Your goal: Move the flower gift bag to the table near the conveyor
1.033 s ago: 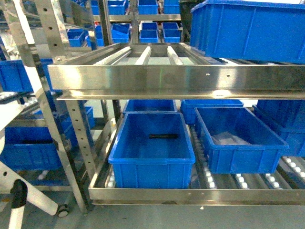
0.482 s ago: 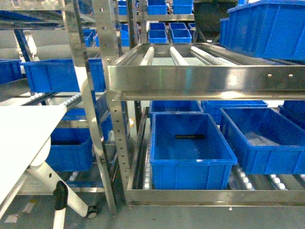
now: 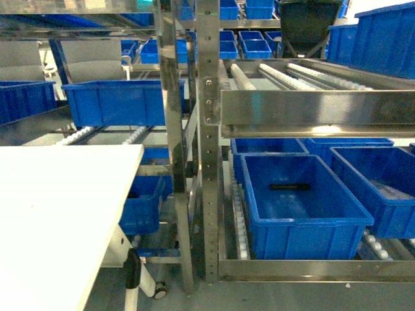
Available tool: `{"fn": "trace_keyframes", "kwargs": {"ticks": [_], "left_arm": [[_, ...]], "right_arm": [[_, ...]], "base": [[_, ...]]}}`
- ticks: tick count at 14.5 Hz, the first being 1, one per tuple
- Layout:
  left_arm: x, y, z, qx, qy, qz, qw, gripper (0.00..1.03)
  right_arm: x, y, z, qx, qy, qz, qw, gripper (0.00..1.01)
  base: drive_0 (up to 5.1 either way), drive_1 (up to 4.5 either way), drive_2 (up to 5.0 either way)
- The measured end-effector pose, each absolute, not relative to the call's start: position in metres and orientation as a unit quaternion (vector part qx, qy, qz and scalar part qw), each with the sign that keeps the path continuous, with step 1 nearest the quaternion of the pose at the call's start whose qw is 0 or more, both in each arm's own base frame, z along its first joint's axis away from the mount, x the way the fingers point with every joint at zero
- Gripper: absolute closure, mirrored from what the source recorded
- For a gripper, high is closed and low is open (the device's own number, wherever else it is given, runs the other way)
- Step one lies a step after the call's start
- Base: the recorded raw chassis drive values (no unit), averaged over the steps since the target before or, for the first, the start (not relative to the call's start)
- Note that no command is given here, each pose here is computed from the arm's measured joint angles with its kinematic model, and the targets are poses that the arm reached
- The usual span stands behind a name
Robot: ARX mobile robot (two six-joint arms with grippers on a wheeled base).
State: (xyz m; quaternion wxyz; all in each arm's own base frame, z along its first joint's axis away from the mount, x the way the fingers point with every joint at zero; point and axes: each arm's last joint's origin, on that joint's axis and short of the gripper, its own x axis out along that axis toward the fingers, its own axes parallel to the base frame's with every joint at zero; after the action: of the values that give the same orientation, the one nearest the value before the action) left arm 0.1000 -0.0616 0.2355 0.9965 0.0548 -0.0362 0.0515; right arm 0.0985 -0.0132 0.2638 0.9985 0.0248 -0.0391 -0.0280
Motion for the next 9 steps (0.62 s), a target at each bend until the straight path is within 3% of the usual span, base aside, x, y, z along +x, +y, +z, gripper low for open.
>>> {"fn": "trace_keyframes", "kwargs": {"ticks": [9], "left_arm": [[0.1,-0.0616,0.2356,0.055,-0.037,0.051,0.997,1.01]], "right_arm": [[0.0985,-0.0132,0.2637,0.025,-0.039,-0.028,0.999,0.99]], "base": [[-4.9,2.44,2.4]]}}
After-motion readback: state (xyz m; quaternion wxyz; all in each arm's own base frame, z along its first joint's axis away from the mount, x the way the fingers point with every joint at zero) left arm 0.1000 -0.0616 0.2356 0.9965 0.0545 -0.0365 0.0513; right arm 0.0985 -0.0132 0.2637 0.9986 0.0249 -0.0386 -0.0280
